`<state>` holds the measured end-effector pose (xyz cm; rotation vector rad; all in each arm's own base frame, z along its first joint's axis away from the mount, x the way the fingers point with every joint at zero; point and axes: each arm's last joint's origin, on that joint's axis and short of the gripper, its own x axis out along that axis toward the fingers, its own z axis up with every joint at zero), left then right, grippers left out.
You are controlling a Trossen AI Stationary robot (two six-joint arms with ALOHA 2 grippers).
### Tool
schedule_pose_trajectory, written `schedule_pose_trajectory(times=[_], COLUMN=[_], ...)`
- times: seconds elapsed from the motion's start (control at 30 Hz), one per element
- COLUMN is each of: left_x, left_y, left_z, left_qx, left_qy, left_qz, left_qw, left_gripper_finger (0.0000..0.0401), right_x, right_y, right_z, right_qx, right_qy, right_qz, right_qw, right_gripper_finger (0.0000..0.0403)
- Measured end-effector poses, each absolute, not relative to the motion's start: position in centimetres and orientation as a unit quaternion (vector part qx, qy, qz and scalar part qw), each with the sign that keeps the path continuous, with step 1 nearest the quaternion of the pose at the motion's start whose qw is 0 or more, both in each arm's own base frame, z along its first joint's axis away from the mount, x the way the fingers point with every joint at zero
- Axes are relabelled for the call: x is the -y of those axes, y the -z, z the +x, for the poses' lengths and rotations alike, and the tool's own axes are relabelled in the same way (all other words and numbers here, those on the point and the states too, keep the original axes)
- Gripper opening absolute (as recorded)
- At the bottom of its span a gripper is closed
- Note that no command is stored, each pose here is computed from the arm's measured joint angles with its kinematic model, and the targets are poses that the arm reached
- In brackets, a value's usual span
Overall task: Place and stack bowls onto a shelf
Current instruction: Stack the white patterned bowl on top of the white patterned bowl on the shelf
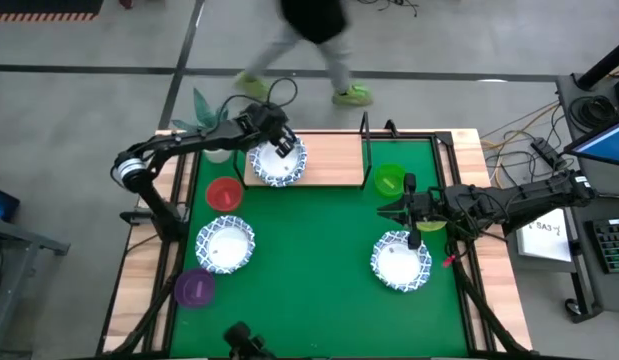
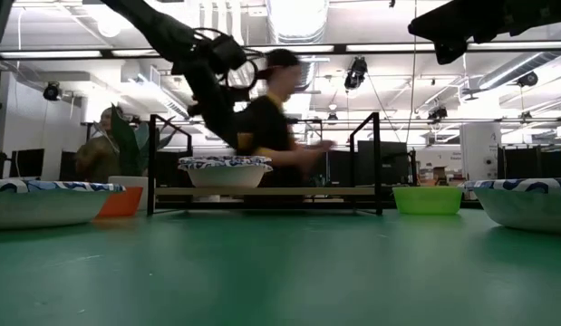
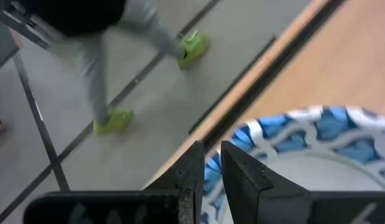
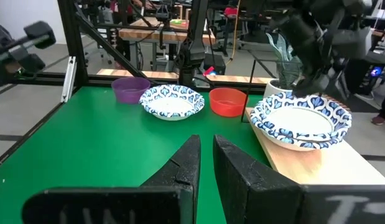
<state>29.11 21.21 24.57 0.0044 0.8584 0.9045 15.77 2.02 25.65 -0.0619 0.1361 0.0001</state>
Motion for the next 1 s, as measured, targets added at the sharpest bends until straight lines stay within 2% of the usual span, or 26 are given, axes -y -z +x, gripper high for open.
schedule_pose_trajectory(times=[0.27, 0.6, 0.67, 0.8, 1.0], left_x=[-21.1, -19.5, -18.2, -14.1, -6.1], left_y=[-22.4, -23.5, -24.2, -25.3, -26.1], left_z=[29.0, 29.0, 29.2, 29.8, 31.4], left_qx=[-0.468, -0.472, -0.471, -0.482, -0.487], left_qy=[-0.405, -0.391, -0.359, -0.239, -0.111], left_qz=[-0.008, -0.019, -0.032, -0.057, -0.057], left_qw=[0.785, 0.790, 0.805, 0.841, 0.864], left_gripper_finger=[0.0037, 0.0037, 0.0037, 0.0037, 0.0037], right_x=[-2.0, -2.0, -2.0, -2.0, -2.0], right_y=[-25.7, -25.7, -25.7, -25.7, -25.7], right_z=[15.8, 15.8, 15.8, 15.8, 15.8], right_qx=[-0.068, -0.068, -0.067, -0.067, -0.063], right_qy=[0.000, 0.000, 0.000, 0.000, 0.000], right_qz=[-0.033, -0.033, -0.033, -0.033, -0.032], right_qw=[0.997, 0.997, 0.997, 0.997, 0.997], right_gripper_finger=[0.0034, 0.0034, 0.0034, 0.0034, 0.0034])
